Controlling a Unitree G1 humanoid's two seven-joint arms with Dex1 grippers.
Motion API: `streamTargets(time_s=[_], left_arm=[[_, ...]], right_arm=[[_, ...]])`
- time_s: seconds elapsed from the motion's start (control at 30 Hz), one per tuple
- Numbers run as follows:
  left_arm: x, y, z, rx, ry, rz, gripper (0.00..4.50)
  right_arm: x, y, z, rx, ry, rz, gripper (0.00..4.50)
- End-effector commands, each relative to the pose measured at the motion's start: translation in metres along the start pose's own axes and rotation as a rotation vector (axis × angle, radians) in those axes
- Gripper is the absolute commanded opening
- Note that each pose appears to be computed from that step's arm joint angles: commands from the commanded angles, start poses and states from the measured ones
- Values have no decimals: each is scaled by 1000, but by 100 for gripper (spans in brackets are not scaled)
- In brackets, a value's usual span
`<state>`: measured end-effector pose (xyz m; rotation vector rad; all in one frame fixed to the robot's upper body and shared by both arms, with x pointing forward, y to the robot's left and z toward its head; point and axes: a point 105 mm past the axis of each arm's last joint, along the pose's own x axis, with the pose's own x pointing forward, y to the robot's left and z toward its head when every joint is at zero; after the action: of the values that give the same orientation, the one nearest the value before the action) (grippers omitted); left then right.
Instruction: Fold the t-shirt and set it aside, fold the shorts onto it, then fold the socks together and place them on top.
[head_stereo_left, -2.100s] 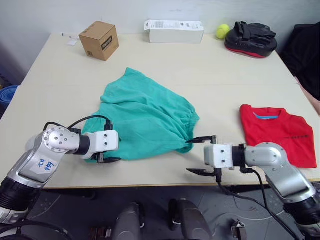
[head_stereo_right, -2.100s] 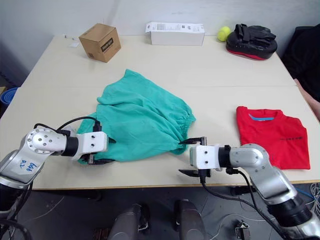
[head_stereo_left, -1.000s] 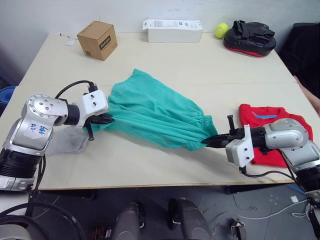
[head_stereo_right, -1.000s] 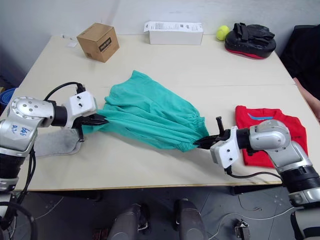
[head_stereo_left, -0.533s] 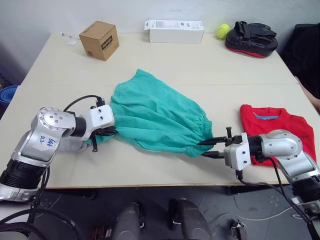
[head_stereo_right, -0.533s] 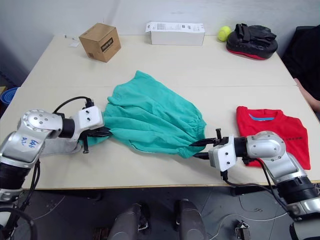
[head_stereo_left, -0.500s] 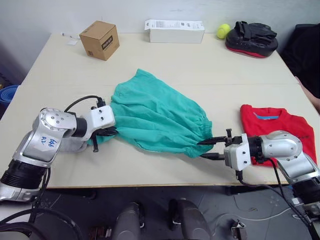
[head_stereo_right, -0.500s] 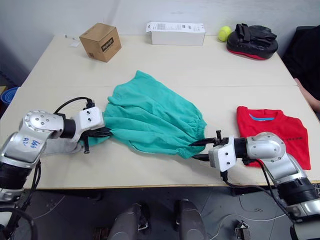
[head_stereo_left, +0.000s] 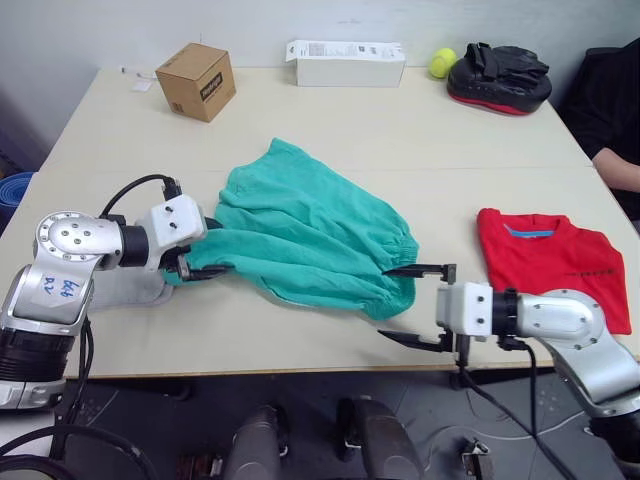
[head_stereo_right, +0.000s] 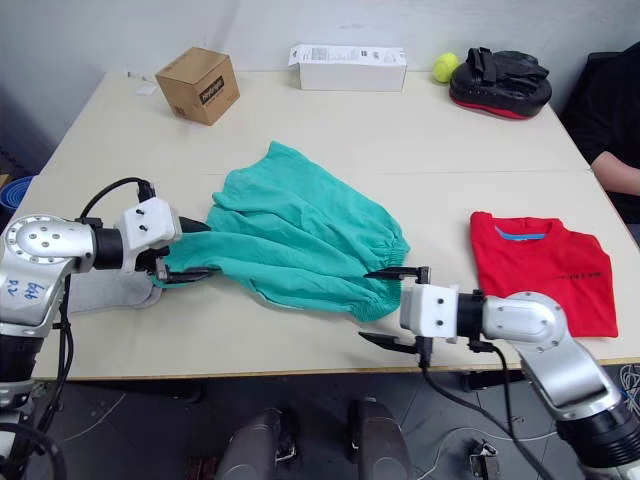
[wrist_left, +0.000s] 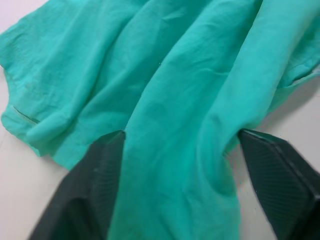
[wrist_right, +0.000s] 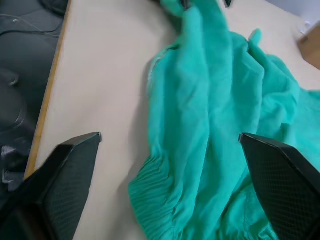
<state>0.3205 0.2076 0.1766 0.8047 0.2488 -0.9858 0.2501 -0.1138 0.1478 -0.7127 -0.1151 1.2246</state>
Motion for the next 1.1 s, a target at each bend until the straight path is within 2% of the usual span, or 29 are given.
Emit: streamTargets(time_s=[0.03, 0.23, 0.47, 0.57, 0.73, 0.93, 0.97, 1.1], left_arm=[[-11, -3, 3, 145, 33, -22, 445], [-14, -3, -10, 281, 116, -43, 445], [-1, 3, -28, 370, 197, -45, 445], [3, 5, -32, 365, 201, -36, 387], [5, 11, -36, 364, 210, 5, 221], [1, 5, -40, 341, 208, 23, 28], [1, 3, -41, 336, 209, 25, 2], [1, -8, -41, 304, 201, 17, 2]], right_arm=[[17, 8, -3, 40, 47, -37, 450], [36, 6, -15, 13, 116, -91, 450], [52, 2, -40, -62, 207, -122, 450], [52, 2, -44, -91, 210, -114, 391], [49, -5, -47, -163, 209, -109, 217], [43, -19, -46, -216, 189, -63, 7], [42, -19, -46, -216, 183, -48, 0], [33, -16, -44, -187, 132, 44, 0]])
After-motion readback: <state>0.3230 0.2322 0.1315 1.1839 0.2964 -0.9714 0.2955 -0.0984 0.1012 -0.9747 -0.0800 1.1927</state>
